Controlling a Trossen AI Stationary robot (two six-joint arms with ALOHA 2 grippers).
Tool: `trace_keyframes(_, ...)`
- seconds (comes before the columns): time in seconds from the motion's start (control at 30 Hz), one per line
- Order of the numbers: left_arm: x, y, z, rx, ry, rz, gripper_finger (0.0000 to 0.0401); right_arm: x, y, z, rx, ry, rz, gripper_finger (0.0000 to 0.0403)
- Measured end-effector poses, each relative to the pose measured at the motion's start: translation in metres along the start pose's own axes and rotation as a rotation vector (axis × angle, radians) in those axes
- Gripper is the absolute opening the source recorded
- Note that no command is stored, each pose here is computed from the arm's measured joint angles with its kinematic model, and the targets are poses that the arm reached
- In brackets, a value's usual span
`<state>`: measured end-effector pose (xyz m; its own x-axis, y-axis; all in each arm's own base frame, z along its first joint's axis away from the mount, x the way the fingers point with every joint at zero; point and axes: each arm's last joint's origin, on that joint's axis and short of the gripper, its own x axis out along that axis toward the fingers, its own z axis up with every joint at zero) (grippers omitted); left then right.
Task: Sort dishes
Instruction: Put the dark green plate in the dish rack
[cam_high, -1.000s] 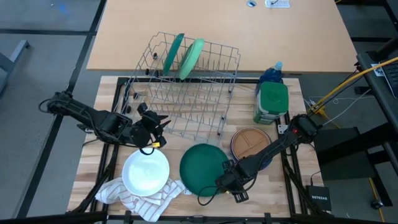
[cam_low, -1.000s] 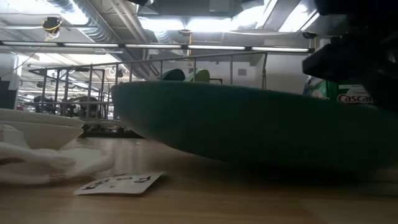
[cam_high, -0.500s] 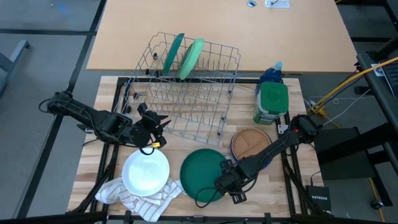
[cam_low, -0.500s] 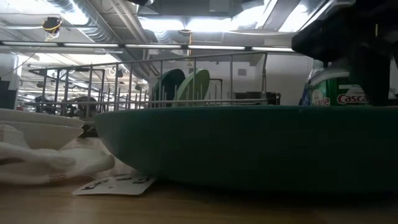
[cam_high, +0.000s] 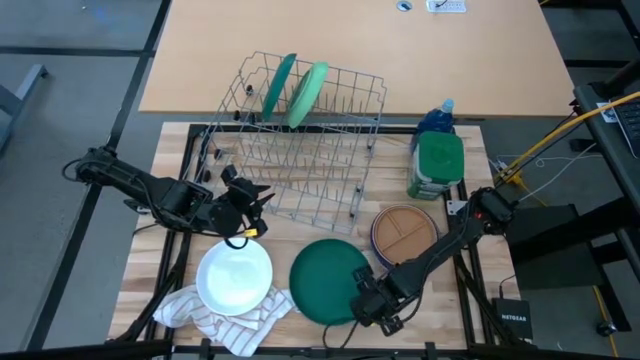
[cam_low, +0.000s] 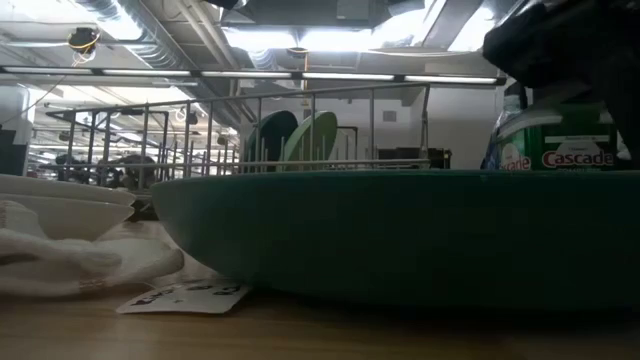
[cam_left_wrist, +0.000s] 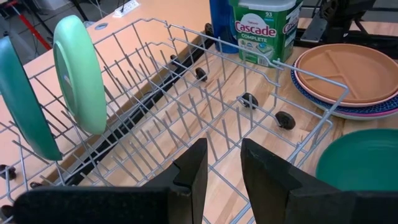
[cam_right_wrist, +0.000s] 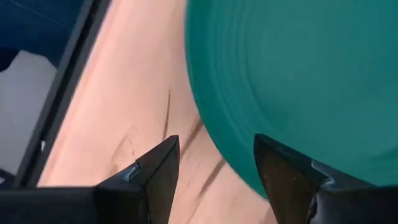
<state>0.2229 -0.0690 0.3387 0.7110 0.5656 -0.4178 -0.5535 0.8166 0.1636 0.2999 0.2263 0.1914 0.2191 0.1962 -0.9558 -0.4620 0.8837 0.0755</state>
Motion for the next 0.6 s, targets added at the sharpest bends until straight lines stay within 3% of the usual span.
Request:
trace_keyframes(0.3,0.000,0.000,0.000,0.001,0.001,-0.001,0.0088,0.017,-0.003,-0.001,-0.007,0.023,-0.120,0.0211)
trace_keyframes(0.6,0.000,0.000,0.000,0.000,0.003,-0.004,0.0088,0.026,-0.003,-0.001,-0.004,0.045,-0.117,0.0211)
